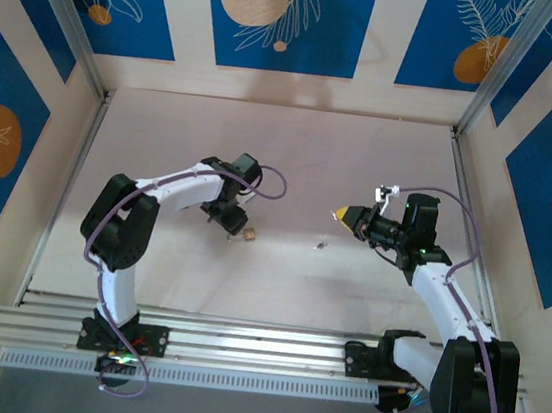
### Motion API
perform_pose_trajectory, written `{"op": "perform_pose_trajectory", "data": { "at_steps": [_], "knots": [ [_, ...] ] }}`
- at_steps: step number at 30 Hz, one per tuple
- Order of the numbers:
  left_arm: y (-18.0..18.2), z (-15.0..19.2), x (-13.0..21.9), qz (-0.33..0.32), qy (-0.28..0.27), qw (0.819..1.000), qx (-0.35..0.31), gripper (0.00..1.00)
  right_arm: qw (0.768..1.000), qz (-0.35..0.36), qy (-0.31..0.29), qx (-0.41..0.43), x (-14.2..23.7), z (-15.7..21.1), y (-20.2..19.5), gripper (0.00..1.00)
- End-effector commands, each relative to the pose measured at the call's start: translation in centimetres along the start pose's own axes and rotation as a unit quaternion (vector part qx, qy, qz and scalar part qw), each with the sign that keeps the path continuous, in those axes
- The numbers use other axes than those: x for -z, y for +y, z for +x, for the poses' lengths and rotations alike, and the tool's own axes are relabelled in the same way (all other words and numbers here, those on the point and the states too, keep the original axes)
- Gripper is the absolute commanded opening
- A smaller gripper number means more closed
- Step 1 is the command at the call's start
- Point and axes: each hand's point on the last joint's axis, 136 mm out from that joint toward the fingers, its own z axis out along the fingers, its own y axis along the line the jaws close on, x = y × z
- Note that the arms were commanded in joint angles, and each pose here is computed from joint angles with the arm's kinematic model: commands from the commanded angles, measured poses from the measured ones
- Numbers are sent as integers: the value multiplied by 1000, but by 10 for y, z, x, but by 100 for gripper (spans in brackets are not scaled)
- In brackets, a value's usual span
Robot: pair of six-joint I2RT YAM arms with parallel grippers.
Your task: Unlock with the key
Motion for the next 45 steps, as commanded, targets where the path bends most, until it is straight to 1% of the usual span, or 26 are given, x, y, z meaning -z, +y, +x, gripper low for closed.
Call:
{"op": "perform_pose_trajectory", "data": {
  "at_steps": [1, 5, 9, 12, 17, 28, 33, 36, 38, 42, 43, 45],
  "knots": [
    [2, 2, 10, 4, -1, 1000, -13, 64, 1000, -1, 2, 11, -1, -3, 5, 0],
    [3, -8, 9, 3, -11, 1000, -16, 64, 1000, 1, 1, 9, -1, -3, 4, 0],
    [5, -18, 0, -7, -17, 1000, -10, 64, 1000, 1, 0, 8, 0, -3, 5, 0],
    [7, -20, -7, -12, -12, 1000, -6, 65, 1000, 0, -1, 8, 1, -1, 5, 0],
    [7, -11, -15, -16, 3, 1000, -7, 64, 1000, 4, -1, 9, 4, 3, 3, 0],
    [2, 11, -18, -4, 18, 1000, 3, 63, 1000, -1, -1, 8, 4, 3, 5, 0],
    [-1, 12, -13, 5, 13, 1000, 10, 63, 1000, -1, -2, 9, 5, 3, 5, 0],
    [2, 7, -4, 0, 5, 1000, 11, 63, 1000, -1, -2, 10, 5, 4, 5, 0],
    [0, 0, 8, 10, -8, 1000, 13, 64, 1000, 0, -2, 12, 6, 4, 5, 0],
    [-24, -10, 29, 69, -21, 997, 0, 63, 1000, 2, -4, 12, 7, 4, 2, 0],
    [-33, -10, 31, 87, -23, 996, -4, 61, 1000, 2, -4, 11, 7, 4, 2, 0],
    [-39, -11, 30, 102, -22, 994, 9, 58, 1000, 1, -6, 10, 8, 3, 0, 0]
  ]
}}
